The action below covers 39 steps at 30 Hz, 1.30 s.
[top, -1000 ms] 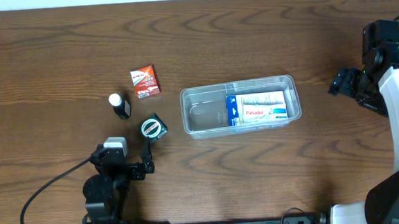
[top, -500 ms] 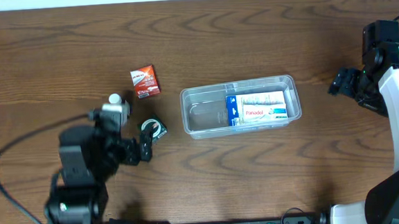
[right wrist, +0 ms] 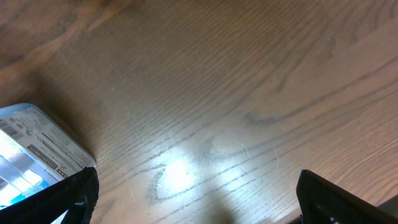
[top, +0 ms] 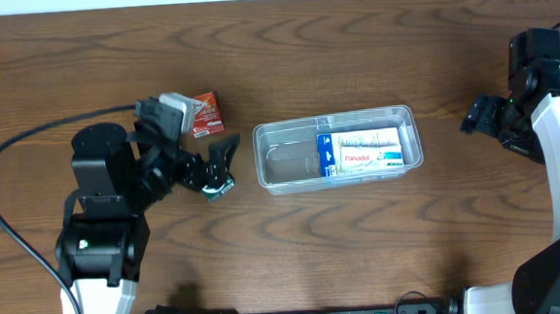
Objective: Pack container
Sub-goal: 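Reach the left gripper to the red-and-white box and grasp it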
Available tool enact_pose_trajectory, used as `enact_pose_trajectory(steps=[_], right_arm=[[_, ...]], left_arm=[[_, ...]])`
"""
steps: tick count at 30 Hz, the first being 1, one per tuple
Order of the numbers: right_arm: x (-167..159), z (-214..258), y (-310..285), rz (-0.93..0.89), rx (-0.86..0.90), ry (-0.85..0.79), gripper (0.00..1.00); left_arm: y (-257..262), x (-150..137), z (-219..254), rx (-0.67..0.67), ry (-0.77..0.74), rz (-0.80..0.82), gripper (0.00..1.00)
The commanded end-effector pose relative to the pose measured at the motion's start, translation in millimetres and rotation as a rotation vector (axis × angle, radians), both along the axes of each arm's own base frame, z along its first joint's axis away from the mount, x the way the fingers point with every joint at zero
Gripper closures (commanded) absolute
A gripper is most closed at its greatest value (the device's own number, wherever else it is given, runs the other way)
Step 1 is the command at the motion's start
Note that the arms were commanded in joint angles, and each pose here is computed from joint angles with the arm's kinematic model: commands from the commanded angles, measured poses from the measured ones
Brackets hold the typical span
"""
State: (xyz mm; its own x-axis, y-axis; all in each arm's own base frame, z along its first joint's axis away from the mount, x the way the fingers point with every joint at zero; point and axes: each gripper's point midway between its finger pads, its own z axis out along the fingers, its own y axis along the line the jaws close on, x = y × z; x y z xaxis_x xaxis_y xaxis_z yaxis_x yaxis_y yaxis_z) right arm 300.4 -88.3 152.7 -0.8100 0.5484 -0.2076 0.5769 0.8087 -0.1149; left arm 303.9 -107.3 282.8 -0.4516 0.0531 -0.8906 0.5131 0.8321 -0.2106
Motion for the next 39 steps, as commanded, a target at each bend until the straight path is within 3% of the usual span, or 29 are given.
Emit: enact_pose_trajectory(steps=[1, 10, 16, 23, 39], right_arm=[[-1.7, 0.7, -2.6, -0.011, -0.006, -0.001, 0.01], [-1.7, 0.7, -2.6, -0.012, -0.006, -0.001, 0.01], [-1.7, 0.7, -2.6, -0.012, -0.006, -0.001, 0.01], [-1.7, 0.7, -2.6, -0.012, -0.006, -0.001, 0.01], [-1.7, 0.7, -2.6, -0.012, -0.006, -0.001, 0.01]], left_arm=[[6.8, 23.3, 9.3, -0.097, 0.049, 0.116, 0.02], [28.1, 98.9, -15.3, -0.055, 0.241, 0.309, 0.02], [47.8, 134.8, -28.9, 0.051, 0.271, 0.448, 0.02], [46.5, 154.4, -60.3, 0.189, 0.328, 0.500, 0.02], [49.8, 166.4, -163.3, 0.141, 0.602, 0.647, 0.02]])
